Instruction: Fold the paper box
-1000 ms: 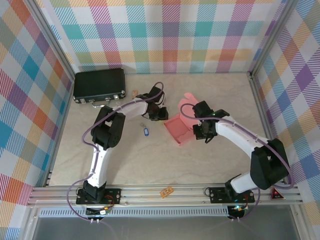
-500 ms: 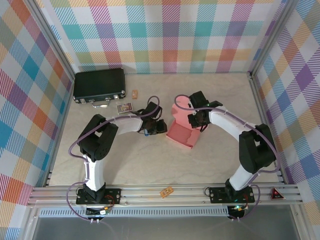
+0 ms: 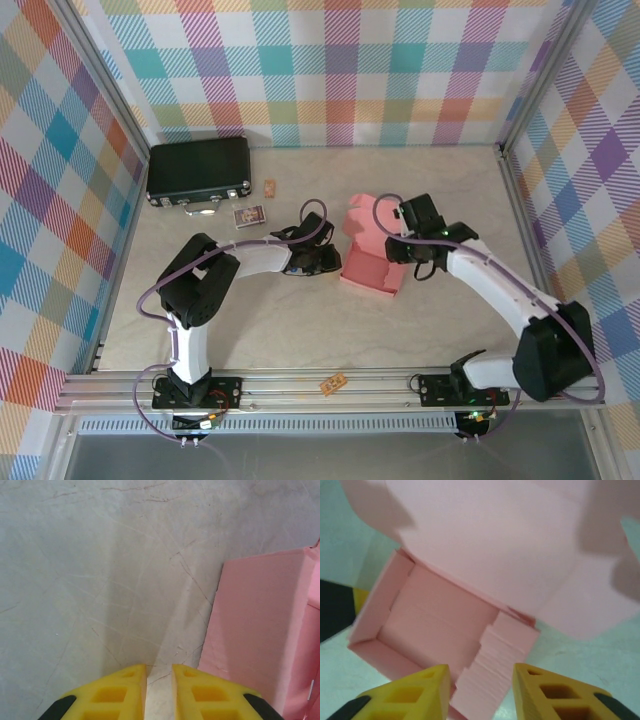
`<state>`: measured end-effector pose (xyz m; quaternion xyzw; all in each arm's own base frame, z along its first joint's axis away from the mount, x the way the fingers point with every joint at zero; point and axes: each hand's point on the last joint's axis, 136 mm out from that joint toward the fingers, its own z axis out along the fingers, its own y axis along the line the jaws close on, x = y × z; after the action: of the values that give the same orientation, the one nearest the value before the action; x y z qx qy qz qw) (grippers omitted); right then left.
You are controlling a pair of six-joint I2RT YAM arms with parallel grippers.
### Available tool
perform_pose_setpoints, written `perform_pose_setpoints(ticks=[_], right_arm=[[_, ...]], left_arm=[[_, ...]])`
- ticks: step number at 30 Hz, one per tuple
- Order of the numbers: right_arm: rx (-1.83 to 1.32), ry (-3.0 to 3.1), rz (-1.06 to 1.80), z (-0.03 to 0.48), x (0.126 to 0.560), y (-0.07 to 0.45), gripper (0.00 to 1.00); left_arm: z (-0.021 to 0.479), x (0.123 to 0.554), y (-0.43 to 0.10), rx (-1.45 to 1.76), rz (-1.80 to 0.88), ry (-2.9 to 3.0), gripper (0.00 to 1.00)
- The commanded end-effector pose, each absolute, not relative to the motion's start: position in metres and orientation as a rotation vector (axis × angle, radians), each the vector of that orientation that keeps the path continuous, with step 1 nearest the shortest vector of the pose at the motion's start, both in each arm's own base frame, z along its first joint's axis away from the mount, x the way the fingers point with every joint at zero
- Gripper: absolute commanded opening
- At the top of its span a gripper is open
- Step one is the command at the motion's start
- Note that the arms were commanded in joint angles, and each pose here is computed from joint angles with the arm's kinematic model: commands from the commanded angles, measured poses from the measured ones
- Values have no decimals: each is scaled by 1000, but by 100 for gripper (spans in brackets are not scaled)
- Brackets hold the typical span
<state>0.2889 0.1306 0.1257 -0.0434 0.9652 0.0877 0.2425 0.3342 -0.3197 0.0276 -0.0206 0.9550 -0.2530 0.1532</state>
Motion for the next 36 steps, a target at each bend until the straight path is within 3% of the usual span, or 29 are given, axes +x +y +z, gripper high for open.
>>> perform_pose_setpoints(ticks=[1,7,11,23,36], right_arm=[[134,2705,350,102,277,120,42],[263,2700,606,78,277,129,45],[295,2693,634,70,284,131,45],[275,2766,566,44,297,128,22],[-30,2856,388,34,324,132,12]], left_arm=[[36,330,-318,-62,-718,2731,21],[38,329,-319,-50,-720,2729,21],[38,329,-318,-51,-710,2728,21],[45,324,-325,-38,-781,2710,20],[66,315,-297,-99,-710,2618,22]])
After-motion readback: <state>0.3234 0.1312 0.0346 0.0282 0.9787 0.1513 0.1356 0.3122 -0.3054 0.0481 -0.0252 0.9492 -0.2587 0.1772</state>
